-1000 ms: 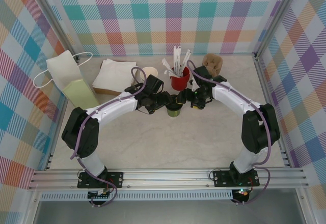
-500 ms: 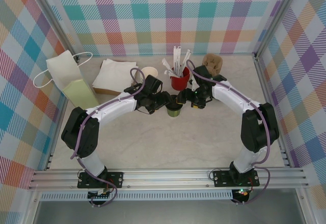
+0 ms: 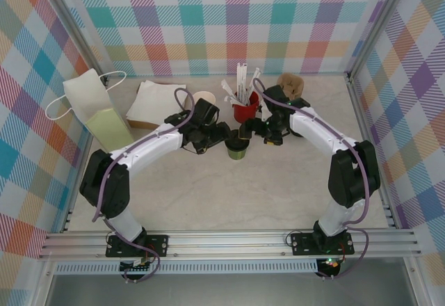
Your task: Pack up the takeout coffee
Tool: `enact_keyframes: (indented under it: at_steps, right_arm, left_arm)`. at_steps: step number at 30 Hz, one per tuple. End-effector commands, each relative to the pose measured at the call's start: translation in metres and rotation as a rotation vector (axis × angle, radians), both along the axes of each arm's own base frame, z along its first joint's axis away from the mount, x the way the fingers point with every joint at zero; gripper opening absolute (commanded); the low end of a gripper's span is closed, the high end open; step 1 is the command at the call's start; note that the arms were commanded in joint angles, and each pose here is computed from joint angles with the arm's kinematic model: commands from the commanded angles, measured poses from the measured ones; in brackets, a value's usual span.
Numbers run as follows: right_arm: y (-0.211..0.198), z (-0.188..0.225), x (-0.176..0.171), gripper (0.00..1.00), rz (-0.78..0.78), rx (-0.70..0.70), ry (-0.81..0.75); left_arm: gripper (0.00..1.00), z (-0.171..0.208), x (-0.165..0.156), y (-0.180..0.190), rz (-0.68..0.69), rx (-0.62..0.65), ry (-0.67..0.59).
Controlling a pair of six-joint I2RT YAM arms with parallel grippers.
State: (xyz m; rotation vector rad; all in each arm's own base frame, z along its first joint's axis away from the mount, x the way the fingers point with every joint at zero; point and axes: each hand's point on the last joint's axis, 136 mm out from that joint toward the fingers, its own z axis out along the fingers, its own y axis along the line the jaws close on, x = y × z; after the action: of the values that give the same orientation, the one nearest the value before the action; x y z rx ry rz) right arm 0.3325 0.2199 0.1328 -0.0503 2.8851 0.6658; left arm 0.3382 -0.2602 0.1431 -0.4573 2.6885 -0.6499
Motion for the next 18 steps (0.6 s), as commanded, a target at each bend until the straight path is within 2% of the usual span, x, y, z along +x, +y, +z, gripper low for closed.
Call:
enact_keyframes:
  at_steps: [1,5,12,18]
  right_arm:
    - [-0.001,0.021,-0.004,1.00,0.027,0.012,-0.038]
    - [-0.003,0.025,-0.009,1.00,0.042,-0.015,-0.051]
    - [0.002,0.021,-0.023,1.00,0.142,-0.156,-0.067]
    - [0.015,0.017,-0.022,1.00,0.205,-0.222,-0.068]
  left_arm:
    - [0.86,0.042,0.002,0.015,0.006,0.005,-0.095]
    - [0.89,0.059,-0.004,0.033,0.019,0.043,-0.158]
    - [1.00,0.079,-0.017,0.067,0.053,0.084,-0.245]
    - [1.00,0.079,-0.025,0.089,0.088,0.094,-0.249]
